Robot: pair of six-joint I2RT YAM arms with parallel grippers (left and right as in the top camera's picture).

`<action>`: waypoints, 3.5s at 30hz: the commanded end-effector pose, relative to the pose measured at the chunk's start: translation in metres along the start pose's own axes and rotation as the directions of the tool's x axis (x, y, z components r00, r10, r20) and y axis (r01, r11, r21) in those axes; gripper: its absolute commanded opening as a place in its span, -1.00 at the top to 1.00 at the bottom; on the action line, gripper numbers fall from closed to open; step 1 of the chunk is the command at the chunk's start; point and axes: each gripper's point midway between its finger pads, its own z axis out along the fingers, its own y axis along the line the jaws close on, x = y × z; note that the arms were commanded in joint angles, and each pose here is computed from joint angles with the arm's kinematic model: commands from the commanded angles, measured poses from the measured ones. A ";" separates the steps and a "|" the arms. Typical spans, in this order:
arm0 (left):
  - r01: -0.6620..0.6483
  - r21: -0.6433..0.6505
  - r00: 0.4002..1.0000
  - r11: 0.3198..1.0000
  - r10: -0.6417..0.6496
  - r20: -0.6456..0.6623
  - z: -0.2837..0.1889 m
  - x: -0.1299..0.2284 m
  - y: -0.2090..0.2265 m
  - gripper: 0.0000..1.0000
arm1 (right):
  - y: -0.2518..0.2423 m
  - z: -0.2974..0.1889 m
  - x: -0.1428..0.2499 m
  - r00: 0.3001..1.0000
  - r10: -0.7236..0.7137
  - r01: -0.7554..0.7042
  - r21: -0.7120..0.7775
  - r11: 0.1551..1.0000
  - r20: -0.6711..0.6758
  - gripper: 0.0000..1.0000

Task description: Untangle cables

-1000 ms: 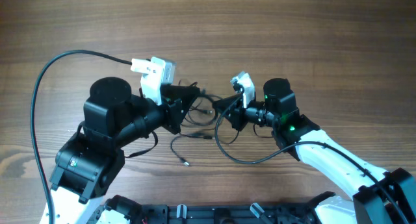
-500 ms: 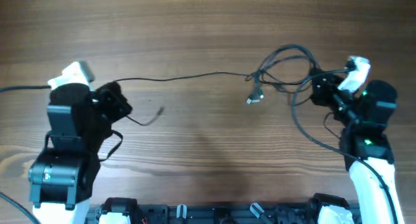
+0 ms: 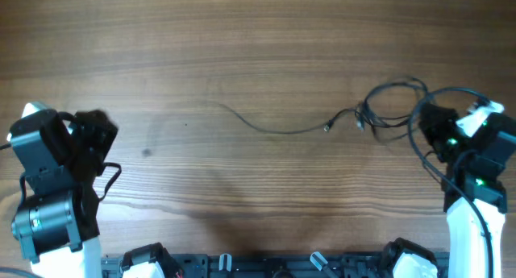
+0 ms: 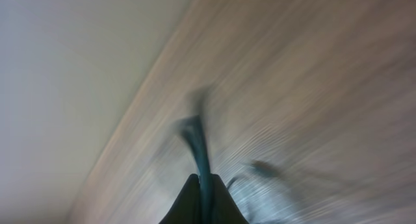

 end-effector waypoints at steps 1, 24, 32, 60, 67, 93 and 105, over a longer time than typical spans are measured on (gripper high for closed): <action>0.016 0.115 0.975 0.993 0.009 -0.220 0.015 0.033 -0.027 -0.70 | 0.062 0.001 0.068 0.949 -0.165 0.082 -0.298 0.951 -0.267 0.88; -0.265 0.419 0.674 0.869 0.477 -0.564 0.040 0.171 -0.082 -0.99 | 0.022 0.023 0.129 0.969 -0.072 0.119 0.192 0.974 -0.236 -1.00; -0.240 0.407 0.616 0.881 0.462 -0.638 0.045 0.222 -0.100 -1.00 | 0.020 0.022 0.144 0.921 -0.203 0.260 0.137 0.956 -0.332 -1.00; -0.424 0.272 0.364 0.864 0.438 -0.822 0.074 0.350 -0.049 0.92 | -0.034 0.021 0.168 0.880 -0.127 0.300 0.327 0.896 -0.458 -0.99; -0.683 -0.134 0.541 0.718 0.375 -0.753 0.090 0.276 0.032 0.84 | -0.040 0.027 0.173 0.871 -0.113 0.302 0.341 0.890 -0.477 -0.99; -0.275 0.096 0.872 0.957 0.290 -0.394 0.061 0.140 -0.061 -1.00 | 0.121 -0.024 0.247 0.532 -0.692 0.118 -0.767 0.631 -0.488 -0.89; -0.288 0.058 0.907 0.956 0.292 -0.304 0.026 0.116 -0.042 -1.00 | 0.127 -0.006 0.329 0.309 -0.923 0.676 -0.629 0.383 -0.230 -0.99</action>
